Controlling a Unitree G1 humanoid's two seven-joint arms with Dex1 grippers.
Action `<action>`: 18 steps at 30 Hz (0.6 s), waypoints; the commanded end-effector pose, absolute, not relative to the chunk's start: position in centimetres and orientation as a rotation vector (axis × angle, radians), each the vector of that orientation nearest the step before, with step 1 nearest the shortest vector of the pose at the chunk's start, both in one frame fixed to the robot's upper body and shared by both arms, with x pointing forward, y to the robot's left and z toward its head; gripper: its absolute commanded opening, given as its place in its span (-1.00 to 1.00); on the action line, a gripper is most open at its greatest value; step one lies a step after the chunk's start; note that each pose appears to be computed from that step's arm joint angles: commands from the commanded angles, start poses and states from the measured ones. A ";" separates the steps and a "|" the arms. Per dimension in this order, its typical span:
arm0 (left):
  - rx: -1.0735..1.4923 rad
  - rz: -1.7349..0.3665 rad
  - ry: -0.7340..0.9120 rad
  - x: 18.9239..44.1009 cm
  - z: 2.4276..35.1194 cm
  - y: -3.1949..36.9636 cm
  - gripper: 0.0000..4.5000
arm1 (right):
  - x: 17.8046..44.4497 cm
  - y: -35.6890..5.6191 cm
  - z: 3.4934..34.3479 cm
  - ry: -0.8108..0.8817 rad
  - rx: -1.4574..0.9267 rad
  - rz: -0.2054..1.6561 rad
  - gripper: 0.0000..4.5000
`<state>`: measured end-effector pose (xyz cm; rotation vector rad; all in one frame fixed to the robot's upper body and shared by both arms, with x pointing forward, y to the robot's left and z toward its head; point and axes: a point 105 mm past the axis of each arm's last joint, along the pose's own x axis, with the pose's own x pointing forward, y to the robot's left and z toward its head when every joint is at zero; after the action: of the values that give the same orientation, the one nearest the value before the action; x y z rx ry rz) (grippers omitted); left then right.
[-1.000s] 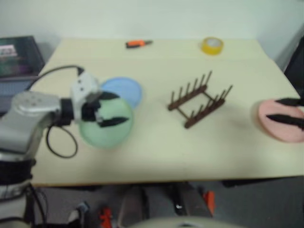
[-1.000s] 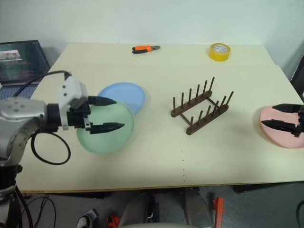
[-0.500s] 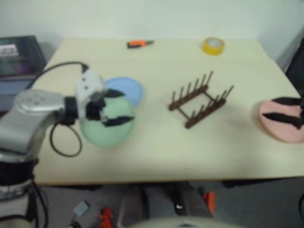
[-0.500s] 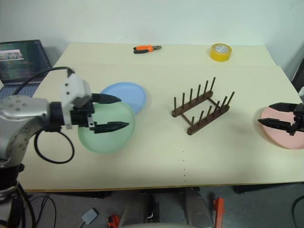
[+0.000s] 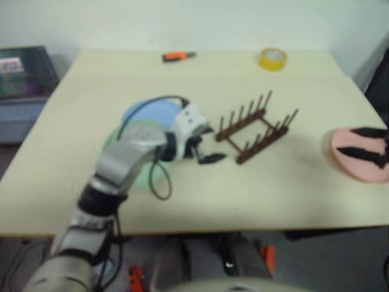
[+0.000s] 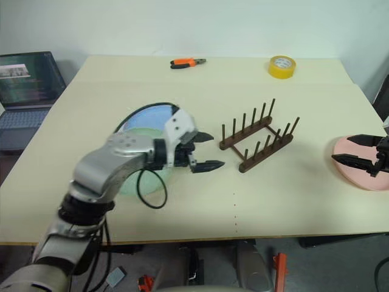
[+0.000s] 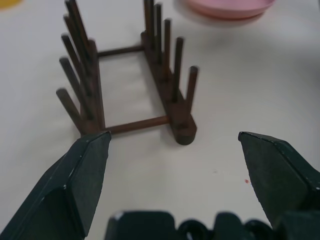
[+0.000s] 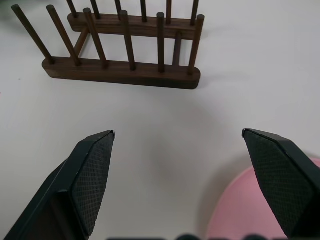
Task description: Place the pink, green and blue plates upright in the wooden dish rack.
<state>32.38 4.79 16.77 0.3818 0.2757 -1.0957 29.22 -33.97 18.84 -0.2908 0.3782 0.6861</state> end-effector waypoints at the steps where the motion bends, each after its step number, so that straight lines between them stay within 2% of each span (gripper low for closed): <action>1: 0.393 -1.056 0.286 32.8 17.0 4.4 1.00 | 29.1 -34.4 20.4 0.325 -0.330 0.673 0.99; 6: 0.409 -1.034 0.373 32.6 14.6 3.0 1.00 | 29.3 -34.3 20.1 0.320 -0.329 0.681 0.99; 11: 0.416 -1.066 0.384 31.9 13.9 1.2 1.00 | 29.7 -34.2 19.9 0.325 -0.332 0.689 0.99; 18: 0.453 -1.044 0.412 32.6 12.2 -0.6 1.00 | 30.2 -34.3 19.9 0.331 -0.337 0.710 0.99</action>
<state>32.07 0.00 11.28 0.4256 0.4654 -1.0549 30.13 -34.32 19.14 -0.3084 0.3515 0.6973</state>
